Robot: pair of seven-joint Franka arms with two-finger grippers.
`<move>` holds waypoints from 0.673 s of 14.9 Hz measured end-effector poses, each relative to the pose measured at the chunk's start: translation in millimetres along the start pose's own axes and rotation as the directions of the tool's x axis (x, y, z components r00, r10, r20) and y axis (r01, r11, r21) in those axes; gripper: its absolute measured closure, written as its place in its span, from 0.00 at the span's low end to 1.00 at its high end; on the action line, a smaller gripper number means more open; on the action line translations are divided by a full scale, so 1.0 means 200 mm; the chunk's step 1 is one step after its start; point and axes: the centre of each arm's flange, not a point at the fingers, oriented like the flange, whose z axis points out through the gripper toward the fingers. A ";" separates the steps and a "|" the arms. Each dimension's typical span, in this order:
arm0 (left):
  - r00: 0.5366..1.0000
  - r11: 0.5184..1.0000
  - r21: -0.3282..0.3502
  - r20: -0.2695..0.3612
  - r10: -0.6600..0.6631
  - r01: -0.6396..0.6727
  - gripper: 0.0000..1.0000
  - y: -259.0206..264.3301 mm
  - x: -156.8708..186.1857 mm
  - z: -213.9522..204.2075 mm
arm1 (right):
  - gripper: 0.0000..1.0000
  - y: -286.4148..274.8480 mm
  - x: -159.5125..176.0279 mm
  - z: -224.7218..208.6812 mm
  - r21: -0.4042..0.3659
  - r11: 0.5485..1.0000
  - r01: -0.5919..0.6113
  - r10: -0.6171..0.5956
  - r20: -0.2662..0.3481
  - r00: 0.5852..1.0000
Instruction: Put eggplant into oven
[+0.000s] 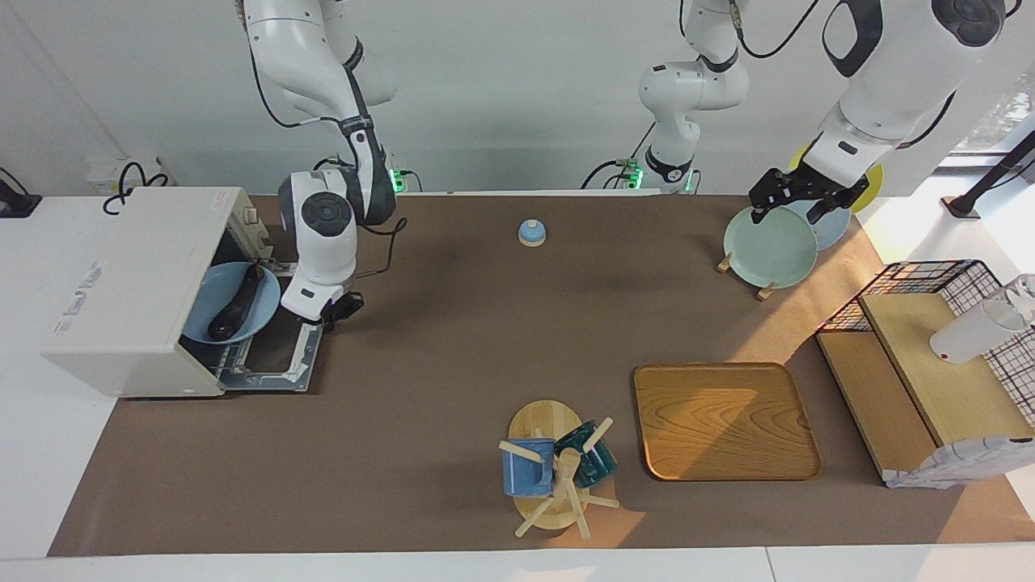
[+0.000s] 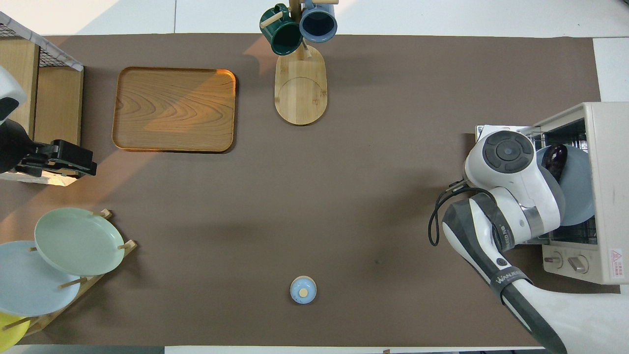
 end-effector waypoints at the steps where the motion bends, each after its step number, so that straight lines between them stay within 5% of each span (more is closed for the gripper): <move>1: 1.000 1.000 0.000 0.000 0.000 0.000 0.00 0.00 0.00 0.00 | 0.99 0.02 0.01 -0.06 -0.006 1.000 0.018 -0.017 0.027 0.999; 10: 1.000 1.000 0.000 0.000 0.000 0.000 0.00 0.00 0.00 0.00 | 0.99 0.54 -0.24 -0.54 -0.015 0.996 0.084 -0.082 0.075 0.994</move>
